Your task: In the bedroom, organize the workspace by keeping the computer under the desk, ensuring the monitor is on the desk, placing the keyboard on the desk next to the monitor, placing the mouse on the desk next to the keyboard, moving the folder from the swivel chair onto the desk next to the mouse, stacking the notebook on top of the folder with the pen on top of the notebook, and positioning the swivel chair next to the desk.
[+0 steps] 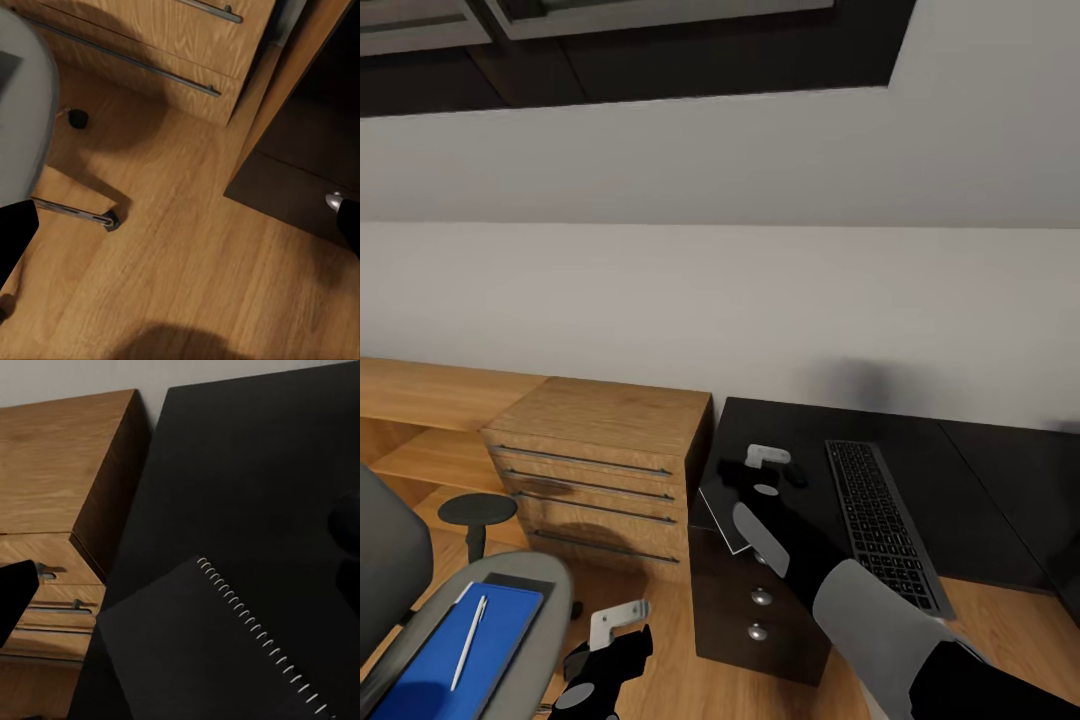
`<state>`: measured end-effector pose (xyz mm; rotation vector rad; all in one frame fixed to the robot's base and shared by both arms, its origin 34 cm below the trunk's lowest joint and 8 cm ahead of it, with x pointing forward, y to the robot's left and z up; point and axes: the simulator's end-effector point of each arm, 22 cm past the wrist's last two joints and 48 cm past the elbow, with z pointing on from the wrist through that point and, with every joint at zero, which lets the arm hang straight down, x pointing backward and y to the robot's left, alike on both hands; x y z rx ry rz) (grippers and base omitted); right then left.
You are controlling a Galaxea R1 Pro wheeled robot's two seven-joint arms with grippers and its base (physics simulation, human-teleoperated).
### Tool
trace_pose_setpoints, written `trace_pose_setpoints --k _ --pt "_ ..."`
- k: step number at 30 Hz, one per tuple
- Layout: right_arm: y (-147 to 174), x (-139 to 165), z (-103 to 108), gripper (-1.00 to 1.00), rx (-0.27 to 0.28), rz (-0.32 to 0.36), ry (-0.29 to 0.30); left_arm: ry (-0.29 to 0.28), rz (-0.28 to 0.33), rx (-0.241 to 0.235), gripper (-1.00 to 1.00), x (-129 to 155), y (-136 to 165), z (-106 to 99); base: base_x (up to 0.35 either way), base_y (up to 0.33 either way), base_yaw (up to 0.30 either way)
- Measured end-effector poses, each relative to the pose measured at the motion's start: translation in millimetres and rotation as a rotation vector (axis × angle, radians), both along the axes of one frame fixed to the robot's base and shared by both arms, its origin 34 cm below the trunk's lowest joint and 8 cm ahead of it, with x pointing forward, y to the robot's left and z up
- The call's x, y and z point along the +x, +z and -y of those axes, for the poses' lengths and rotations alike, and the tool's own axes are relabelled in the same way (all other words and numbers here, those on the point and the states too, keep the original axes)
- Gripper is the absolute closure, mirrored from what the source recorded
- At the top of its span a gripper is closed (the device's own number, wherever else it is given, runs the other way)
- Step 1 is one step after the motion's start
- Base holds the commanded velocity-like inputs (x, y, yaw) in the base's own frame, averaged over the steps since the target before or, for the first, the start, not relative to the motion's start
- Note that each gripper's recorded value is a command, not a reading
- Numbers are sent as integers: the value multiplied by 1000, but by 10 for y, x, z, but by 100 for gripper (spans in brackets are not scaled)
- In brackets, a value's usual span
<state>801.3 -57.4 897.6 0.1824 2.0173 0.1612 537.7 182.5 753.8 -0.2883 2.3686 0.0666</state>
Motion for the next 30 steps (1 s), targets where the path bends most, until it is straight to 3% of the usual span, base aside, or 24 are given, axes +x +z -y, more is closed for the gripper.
trace_pose_setpoints --k 6,25,30 --pt "53 7 -30 -100 8 9 5 -1 -1 0 -100 -4 -6 1 -2 0 0" --pt "16 -14 5 -100 0 -1 -11 -1 -3 0 -100 -2 -12 0 -324 0 -2" --pt "31 -16 8 -100 0 2 -12 1 1 1 -100 0 0 -4 -215 0 -142"
